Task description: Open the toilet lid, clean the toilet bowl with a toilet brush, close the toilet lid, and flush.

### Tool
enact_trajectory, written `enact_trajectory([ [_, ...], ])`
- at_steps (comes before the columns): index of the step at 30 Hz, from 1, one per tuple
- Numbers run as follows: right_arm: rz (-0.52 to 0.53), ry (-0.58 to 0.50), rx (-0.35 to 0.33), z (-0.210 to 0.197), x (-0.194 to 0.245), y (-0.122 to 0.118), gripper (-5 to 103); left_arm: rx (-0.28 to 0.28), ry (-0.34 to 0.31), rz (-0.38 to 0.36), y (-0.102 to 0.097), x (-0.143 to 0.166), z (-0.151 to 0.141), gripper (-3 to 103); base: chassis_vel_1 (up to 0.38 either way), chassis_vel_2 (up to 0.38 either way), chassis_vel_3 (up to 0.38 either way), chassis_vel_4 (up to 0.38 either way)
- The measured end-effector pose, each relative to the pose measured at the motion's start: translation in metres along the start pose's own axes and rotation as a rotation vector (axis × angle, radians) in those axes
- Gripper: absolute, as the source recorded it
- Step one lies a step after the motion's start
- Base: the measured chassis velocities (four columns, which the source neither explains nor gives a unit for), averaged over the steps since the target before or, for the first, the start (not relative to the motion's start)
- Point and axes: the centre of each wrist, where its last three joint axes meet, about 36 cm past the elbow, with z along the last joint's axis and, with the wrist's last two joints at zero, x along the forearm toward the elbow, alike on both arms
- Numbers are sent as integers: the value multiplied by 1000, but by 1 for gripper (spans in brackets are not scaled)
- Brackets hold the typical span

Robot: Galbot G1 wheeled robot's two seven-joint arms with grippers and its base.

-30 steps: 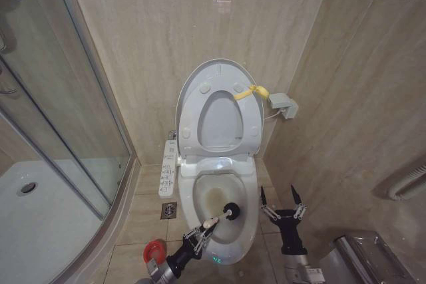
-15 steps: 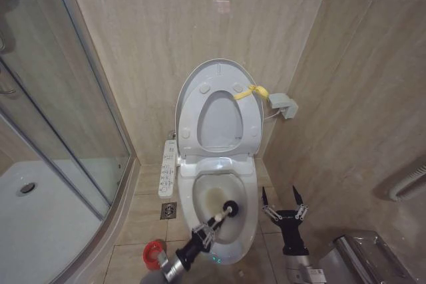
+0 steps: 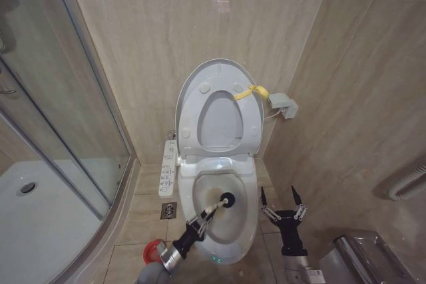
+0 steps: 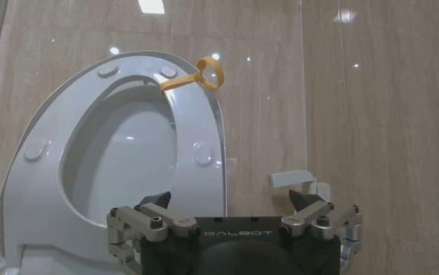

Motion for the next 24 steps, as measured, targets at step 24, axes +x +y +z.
enact_trajectory([
  [24, -7, -5, 3, -4, 2, 3, 100, -43, -222, -3, -13, -3, -82, 15, 0, 0, 0, 0],
])
